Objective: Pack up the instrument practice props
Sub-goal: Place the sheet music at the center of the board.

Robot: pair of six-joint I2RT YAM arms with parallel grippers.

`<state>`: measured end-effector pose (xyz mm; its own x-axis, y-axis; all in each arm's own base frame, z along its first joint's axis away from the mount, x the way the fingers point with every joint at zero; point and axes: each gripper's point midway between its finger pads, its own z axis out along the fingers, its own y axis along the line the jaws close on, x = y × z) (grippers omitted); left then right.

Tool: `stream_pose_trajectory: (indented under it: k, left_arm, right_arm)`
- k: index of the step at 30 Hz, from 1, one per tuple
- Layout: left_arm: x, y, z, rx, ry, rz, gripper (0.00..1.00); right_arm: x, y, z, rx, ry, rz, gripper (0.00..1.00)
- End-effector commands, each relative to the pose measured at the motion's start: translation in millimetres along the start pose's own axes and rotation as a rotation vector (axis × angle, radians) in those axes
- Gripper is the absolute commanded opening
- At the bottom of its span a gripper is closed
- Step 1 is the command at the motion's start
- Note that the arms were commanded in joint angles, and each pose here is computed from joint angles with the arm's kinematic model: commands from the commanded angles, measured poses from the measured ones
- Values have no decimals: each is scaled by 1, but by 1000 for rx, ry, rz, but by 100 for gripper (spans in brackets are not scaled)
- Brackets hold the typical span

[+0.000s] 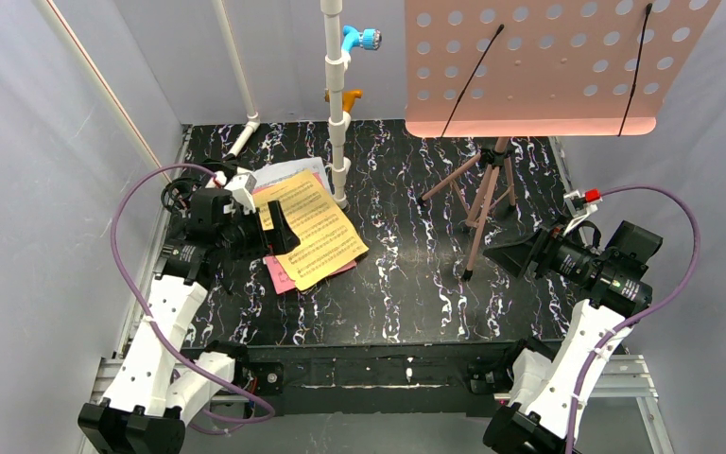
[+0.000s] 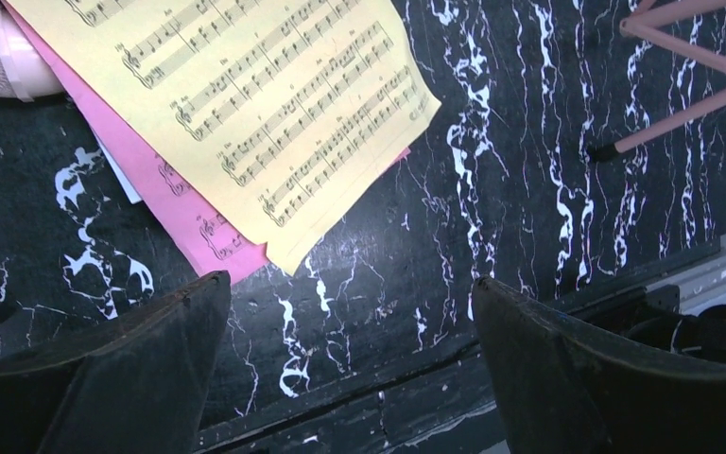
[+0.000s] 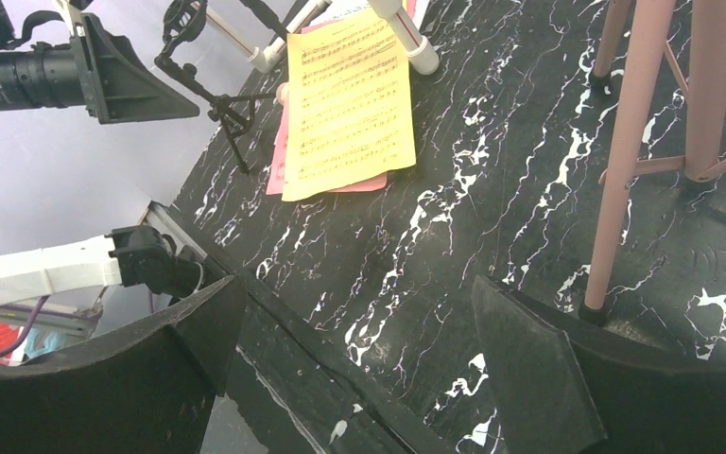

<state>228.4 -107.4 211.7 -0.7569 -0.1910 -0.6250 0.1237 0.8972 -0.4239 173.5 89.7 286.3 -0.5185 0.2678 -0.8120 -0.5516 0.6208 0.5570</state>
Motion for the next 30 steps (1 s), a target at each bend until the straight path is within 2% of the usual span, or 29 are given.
stream_pose_trajectory:
  k: [1,19,30]
  left_arm:
    - [16,-4,-7,46,41,27,98]
    - [28,-44,-29,287,0,29,98]
    - [38,-66,-34,440,0,-25,98]
  right_arm:
    - [-4,-3,0,1,-6,-40,98]
    - [-6,-7,-1,28,5,-54,98]
    - [-11,-9,-4,64,23,-101,98]
